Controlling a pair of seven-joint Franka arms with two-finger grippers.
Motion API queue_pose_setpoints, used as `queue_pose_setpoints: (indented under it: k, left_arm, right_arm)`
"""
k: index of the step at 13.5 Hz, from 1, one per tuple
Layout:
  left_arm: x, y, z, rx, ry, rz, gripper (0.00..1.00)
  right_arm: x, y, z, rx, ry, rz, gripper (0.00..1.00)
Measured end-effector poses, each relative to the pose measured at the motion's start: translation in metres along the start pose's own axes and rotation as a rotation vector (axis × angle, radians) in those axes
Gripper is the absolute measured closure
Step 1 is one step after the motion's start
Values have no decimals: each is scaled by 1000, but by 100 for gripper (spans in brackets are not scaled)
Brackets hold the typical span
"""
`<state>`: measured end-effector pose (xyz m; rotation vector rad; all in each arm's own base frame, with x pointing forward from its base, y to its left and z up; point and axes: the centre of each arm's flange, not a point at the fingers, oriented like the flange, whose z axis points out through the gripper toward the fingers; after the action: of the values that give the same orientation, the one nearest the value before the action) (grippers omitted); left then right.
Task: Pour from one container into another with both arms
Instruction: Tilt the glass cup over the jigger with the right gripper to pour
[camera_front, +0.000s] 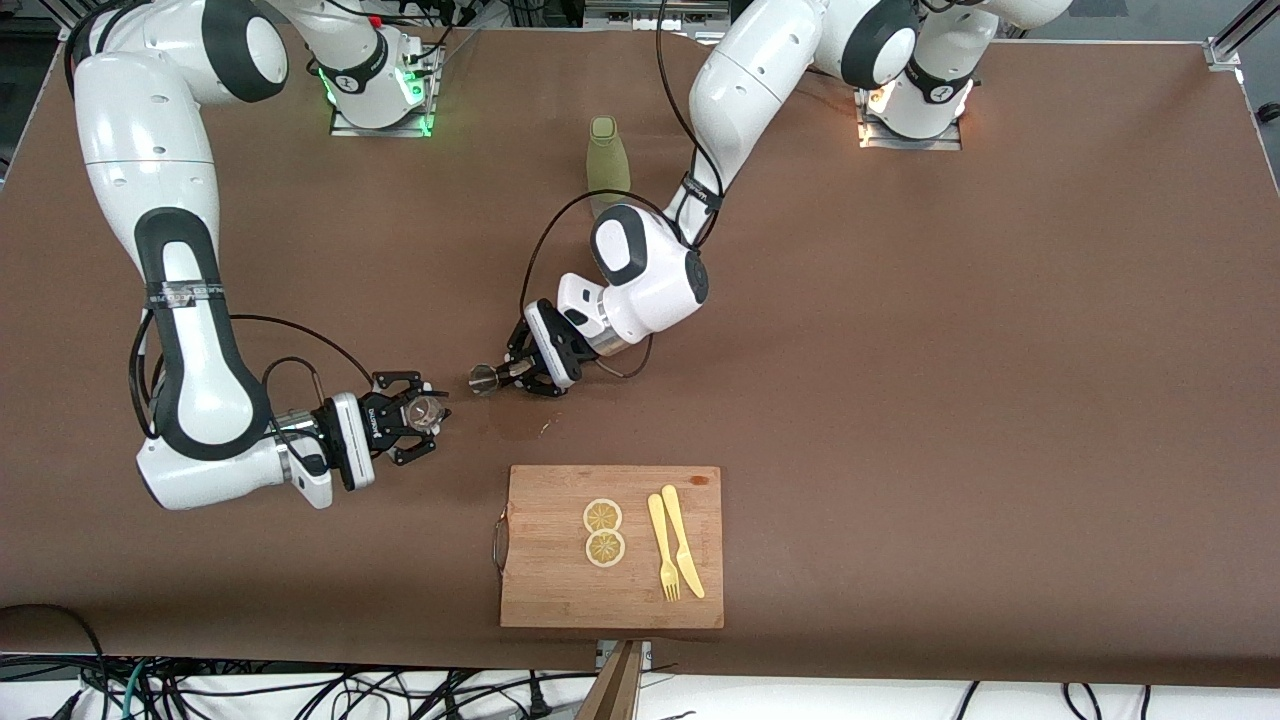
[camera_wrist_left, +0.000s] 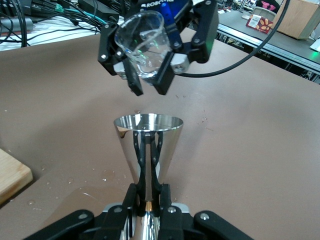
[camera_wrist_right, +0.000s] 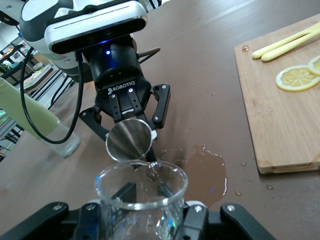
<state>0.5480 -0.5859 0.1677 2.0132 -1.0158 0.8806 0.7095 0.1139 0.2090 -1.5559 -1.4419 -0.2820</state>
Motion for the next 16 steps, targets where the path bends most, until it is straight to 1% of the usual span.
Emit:
queue_pose_setpoints:
  k: [3,6,8,11,16]
  left_arm:
    - [0,0,0,0,0,-7,79]
    - [0,0,0,1,0,-8,79]
    - [1,-1,0,1,1,-8,79]
    - [2,-1,-1,2,3,-7,79]
    - [3,-1,-1,3,4,-6,79]
  right_arm:
    - [-2,-4,1,31,-37,11,70]
    - [5,-7,7,60,-74,13,70]
    - [11,-8,14,72,-89,19,70]
    - [14,-8,18,76,-97,31,70]
    - [25,-7,26,73,-124,42,70]
